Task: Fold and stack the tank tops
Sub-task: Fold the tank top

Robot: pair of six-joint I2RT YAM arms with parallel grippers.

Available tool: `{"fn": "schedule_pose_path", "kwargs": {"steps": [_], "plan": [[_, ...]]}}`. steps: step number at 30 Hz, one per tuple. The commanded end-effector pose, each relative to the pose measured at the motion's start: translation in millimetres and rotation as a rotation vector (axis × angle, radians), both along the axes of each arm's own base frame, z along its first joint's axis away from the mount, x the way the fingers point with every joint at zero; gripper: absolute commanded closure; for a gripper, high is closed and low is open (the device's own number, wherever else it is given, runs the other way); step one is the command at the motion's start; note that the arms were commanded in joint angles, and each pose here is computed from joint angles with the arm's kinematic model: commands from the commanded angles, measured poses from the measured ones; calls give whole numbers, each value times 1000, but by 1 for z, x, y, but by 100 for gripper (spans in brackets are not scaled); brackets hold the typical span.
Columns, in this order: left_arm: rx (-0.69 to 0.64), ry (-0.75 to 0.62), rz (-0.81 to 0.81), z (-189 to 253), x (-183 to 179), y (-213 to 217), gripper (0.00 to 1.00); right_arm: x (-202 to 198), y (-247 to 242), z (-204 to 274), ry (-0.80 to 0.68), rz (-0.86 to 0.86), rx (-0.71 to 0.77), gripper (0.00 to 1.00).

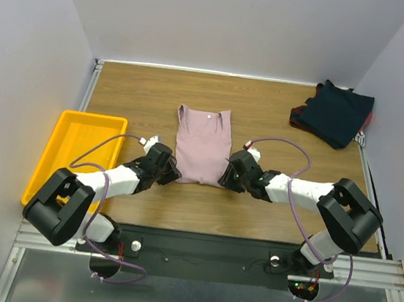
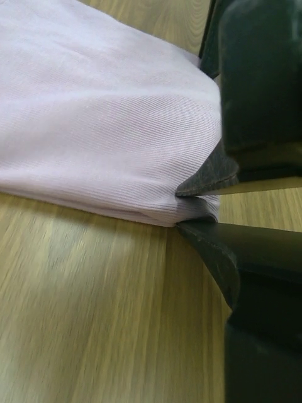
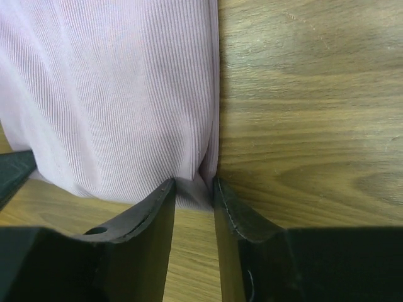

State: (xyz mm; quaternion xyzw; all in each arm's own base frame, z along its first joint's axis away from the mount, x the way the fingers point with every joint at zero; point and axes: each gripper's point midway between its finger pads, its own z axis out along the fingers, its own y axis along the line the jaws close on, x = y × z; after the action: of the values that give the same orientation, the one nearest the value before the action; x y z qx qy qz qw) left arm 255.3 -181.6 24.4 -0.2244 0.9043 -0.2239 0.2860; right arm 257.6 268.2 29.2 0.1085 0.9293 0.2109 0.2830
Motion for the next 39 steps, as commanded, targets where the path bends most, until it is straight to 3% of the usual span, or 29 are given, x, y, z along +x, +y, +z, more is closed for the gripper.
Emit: {"fn": "schedule_pose_path", "kwargs": {"steps": [1, 5, 8, 12, 15, 17, 20, 31, 39], "plan": [[60, 102, -46, -30, -29, 0, 71, -5, -5, -11, 10, 7, -29, 71], [58, 106, -72, -30, -35, -5, 79, -9, -6, -14, 18, 30, -41, 89], [64, 104, -85, -27, -39, -5, 83, -16, -10, -15, 29, 53, -50, 94], [76, 104, -98, -21, -44, -1, 83, -25, -23, -10, 28, 67, -80, 96], [58, 105, -124, -11, -52, -1, 70, -40, -37, -9, 51, 80, -100, 97], [12, 104, -148, -4, -59, -6, 55, -49, -36, -5, 67, 96, -72, 98], [-55, 119, -157, 0, -72, -11, 47, -65, -43, -8, 93, 106, -63, 98], [-236, 216, -214, -9, -125, -40, 51, -96, -55, -11, 152, 115, -12, 98], [-190, 239, -133, -22, -125, -25, 56, -96, -53, -6, 152, 115, 7, 98]]}}
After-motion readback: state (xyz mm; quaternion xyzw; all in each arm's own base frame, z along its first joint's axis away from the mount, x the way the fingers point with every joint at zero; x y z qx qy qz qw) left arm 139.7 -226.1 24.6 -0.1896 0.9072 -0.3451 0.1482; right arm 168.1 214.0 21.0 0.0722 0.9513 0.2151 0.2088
